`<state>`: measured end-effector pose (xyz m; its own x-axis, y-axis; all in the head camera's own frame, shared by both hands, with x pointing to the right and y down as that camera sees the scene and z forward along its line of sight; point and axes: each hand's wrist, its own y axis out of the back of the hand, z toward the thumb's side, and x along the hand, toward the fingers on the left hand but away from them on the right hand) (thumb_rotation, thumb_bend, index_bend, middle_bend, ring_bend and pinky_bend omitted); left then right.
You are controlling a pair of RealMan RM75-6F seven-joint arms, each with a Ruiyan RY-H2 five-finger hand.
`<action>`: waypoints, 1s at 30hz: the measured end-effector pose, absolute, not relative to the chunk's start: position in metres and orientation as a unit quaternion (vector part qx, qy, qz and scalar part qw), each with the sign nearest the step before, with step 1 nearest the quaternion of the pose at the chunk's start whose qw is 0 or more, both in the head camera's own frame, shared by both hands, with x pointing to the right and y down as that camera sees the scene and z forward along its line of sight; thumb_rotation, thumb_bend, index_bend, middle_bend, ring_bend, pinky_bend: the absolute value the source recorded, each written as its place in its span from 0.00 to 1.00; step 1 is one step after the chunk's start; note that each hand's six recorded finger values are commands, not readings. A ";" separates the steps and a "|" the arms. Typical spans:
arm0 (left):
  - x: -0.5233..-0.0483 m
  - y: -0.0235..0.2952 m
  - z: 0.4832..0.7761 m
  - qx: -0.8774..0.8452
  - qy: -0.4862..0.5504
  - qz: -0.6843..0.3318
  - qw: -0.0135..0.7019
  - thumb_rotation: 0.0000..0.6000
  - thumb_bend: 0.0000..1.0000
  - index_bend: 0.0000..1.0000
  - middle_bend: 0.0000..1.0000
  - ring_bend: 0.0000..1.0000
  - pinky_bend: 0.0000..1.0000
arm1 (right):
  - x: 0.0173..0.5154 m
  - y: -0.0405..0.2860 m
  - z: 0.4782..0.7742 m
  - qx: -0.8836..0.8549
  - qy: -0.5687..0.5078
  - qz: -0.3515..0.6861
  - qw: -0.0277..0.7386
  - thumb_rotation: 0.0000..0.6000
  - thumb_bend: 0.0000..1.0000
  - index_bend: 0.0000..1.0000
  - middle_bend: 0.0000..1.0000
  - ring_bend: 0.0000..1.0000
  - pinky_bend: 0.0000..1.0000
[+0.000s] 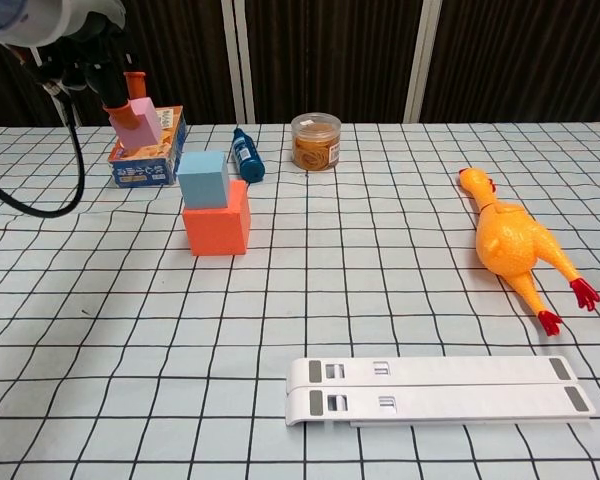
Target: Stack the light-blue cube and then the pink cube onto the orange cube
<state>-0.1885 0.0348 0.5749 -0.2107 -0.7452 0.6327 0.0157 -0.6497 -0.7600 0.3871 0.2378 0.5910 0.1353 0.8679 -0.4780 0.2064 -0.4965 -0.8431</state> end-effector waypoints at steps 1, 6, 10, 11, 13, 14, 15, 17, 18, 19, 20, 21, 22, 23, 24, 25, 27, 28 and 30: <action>-0.187 0.034 0.577 -0.565 0.321 -0.711 0.269 1.00 0.37 0.44 1.00 0.80 0.82 | 0.387 0.238 0.591 -0.685 -0.392 0.528 0.313 1.00 0.16 0.10 0.07 0.12 0.22; -0.180 0.030 0.588 -0.560 0.322 -0.715 0.269 1.00 0.37 0.44 1.00 0.80 0.82 | 0.388 0.238 0.592 -0.684 -0.391 0.530 0.313 1.00 0.16 0.10 0.07 0.12 0.22; -0.169 0.026 0.594 -0.560 0.321 -0.711 0.279 1.00 0.37 0.44 1.00 0.80 0.82 | 0.389 0.237 0.594 -0.684 -0.390 0.532 0.312 1.00 0.16 0.10 0.07 0.12 0.22; -0.167 0.025 0.595 -0.561 0.321 -0.709 0.280 1.00 0.37 0.44 1.00 0.80 0.82 | 0.388 0.238 0.595 -0.684 -0.389 0.533 0.311 1.00 0.16 0.10 0.07 0.12 0.22; -0.163 0.024 0.596 -0.562 0.322 -0.708 0.281 1.00 0.37 0.44 1.00 0.80 0.82 | 0.388 0.238 0.596 -0.684 -0.387 0.534 0.311 1.00 0.16 0.10 0.07 0.12 0.22; -0.162 0.023 0.597 -0.562 0.323 -0.708 0.281 1.00 0.37 0.44 1.00 0.80 0.82 | 0.388 0.238 0.597 -0.685 -0.386 0.534 0.311 1.00 0.16 0.10 0.07 0.12 0.22; -0.161 0.023 0.598 -0.563 0.324 -0.707 0.281 1.00 0.37 0.44 1.00 0.80 0.82 | 0.388 0.238 0.597 -0.685 -0.386 0.534 0.311 1.00 0.16 0.10 0.07 0.12 0.22; -0.157 0.022 0.599 -0.565 0.325 -0.705 0.279 1.00 0.37 0.44 1.00 0.80 0.82 | 0.387 0.238 0.597 -0.685 -0.386 0.534 0.312 1.00 0.16 0.10 0.07 0.12 0.22; -0.156 0.022 0.599 -0.565 0.325 -0.705 0.280 1.00 0.37 0.44 1.00 0.80 0.82 | 0.387 0.238 0.597 -0.684 -0.386 0.534 0.312 1.00 0.16 0.10 0.07 0.12 0.22; -0.155 0.022 0.599 -0.565 0.324 -0.705 0.280 1.00 0.37 0.44 1.00 0.80 0.82 | 0.387 0.238 0.597 -0.684 -0.386 0.534 0.312 1.00 0.16 0.10 0.07 0.12 0.22; -0.154 0.022 0.599 -0.566 0.323 -0.705 0.280 1.00 0.37 0.44 1.00 0.80 0.82 | 0.387 0.238 0.597 -0.684 -0.387 0.534 0.312 1.00 0.16 0.10 0.07 0.12 0.22; -0.153 0.023 0.599 -0.566 0.323 -0.705 0.279 1.00 0.37 0.45 1.00 0.80 0.82 | 0.388 0.238 0.597 -0.684 -0.387 0.534 0.312 1.00 0.16 0.10 0.07 0.12 0.22; -0.152 0.023 0.599 -0.566 0.323 -0.705 0.279 1.00 0.37 0.45 1.00 0.80 0.82 | 0.388 0.238 0.597 -0.684 -0.387 0.534 0.312 1.00 0.16 0.10 0.07 0.12 0.22; -0.152 0.023 0.599 -0.566 0.323 -0.705 0.279 1.00 0.37 0.45 1.00 0.80 0.82 | 0.388 0.238 0.597 -0.684 -0.387 0.534 0.312 1.00 0.16 0.10 0.07 0.12 0.22; -0.152 0.023 0.599 -0.565 0.323 -0.706 0.279 1.00 0.37 0.45 1.00 0.80 0.82 | 0.388 0.238 0.597 -0.684 -0.387 0.534 0.312 1.00 0.16 0.10 0.07 0.12 0.22; -0.151 0.023 0.600 -0.565 0.323 -0.707 0.279 1.00 0.37 0.45 1.00 0.80 0.82 | 0.388 0.238 0.596 -0.684 -0.387 0.534 0.312 1.00 0.16 0.10 0.07 0.12 0.22; -0.151 0.023 0.601 -0.563 0.323 -0.707 0.278 1.00 0.37 0.45 1.00 0.80 0.82 | 0.388 0.238 0.596 -0.684 -0.387 0.534 0.312 1.00 0.16 0.10 0.07 0.12 0.22; -0.150 0.023 0.602 -0.563 0.323 -0.708 0.278 1.00 0.37 0.45 1.00 0.80 0.82 | 0.388 0.238 0.596 -0.684 -0.387 0.534 0.312 1.00 0.16 0.10 0.07 0.12 0.22; -0.150 0.024 0.603 -0.562 0.323 -0.709 0.277 1.00 0.37 0.45 1.00 0.80 0.82 | 0.388 0.238 0.596 -0.684 -0.388 0.533 0.313 1.00 0.16 0.10 0.07 0.12 0.22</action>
<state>-0.1496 0.0235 0.6030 -0.2137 -0.7561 0.6185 0.0305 -0.6380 -0.7694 0.3877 0.2377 0.5958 0.1304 0.8637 -0.4869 0.1967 -0.5039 -0.8411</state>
